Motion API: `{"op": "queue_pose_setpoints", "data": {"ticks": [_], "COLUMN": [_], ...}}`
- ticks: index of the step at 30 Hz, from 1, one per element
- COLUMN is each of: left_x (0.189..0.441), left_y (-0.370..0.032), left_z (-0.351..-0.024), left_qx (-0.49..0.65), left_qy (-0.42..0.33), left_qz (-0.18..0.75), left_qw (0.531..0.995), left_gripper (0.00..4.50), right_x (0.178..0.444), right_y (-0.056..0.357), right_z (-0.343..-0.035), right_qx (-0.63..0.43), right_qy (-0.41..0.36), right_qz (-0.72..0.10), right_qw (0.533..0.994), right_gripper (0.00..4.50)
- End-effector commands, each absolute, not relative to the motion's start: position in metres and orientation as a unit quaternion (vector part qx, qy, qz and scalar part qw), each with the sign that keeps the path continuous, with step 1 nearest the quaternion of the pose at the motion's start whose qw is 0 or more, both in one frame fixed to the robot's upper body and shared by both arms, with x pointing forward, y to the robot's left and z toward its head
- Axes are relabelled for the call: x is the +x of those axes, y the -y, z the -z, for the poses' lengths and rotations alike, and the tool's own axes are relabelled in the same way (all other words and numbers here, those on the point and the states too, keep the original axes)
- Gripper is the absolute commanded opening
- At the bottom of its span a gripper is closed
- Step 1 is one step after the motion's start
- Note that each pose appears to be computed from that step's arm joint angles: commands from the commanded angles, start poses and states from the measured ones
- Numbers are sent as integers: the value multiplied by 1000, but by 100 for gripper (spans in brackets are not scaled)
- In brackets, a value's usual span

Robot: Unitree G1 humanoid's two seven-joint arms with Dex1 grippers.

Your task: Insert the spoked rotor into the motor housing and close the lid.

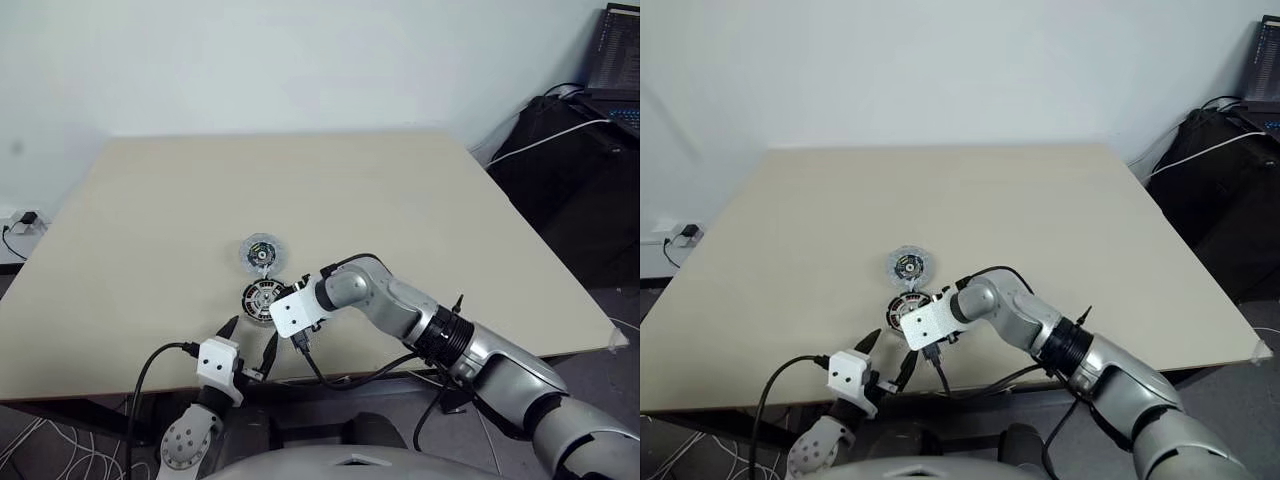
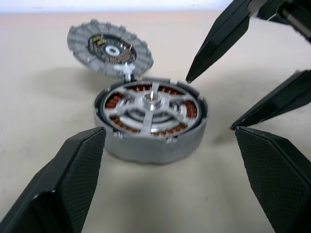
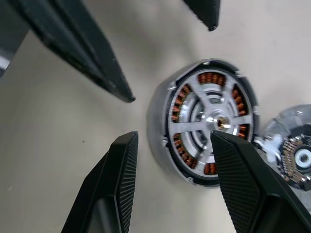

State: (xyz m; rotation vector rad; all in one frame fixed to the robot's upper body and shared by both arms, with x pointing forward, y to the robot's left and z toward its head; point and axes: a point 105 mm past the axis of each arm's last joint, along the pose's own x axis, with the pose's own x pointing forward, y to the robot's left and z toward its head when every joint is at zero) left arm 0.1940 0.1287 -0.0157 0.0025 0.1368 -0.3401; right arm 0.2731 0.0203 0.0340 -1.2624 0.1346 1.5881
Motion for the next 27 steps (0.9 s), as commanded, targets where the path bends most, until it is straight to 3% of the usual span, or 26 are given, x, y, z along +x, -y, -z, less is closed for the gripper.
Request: {"op": "queue_pose_setpoints", "data": {"ticks": [1, 19, 22, 27], "left_x": [197, 198, 198, 198], "left_y": [-126, -126, -126, -127], "left_z": [8, 11, 12, 14], "left_qx": [1, -2, -2, -1], "left_qy": [-42, -37, -38, -39], "left_qz": [169, 164, 164, 164], "left_qw": [985, 986, 986, 986], "left_gripper": [450, 450, 450, 450], "right_x": [279, 299, 299, 298], "right_y": [-27, -17, -17, -18], "right_z": [-43, -26, -25, -24], "right_qx": [-548, -564, -563, -562], "right_qy": [-30, -69, -71, -70], "right_qz": [-660, -647, -648, -648], "right_qw": [512, 508, 508, 509], "right_gripper": [254, 254, 192, 34]}}
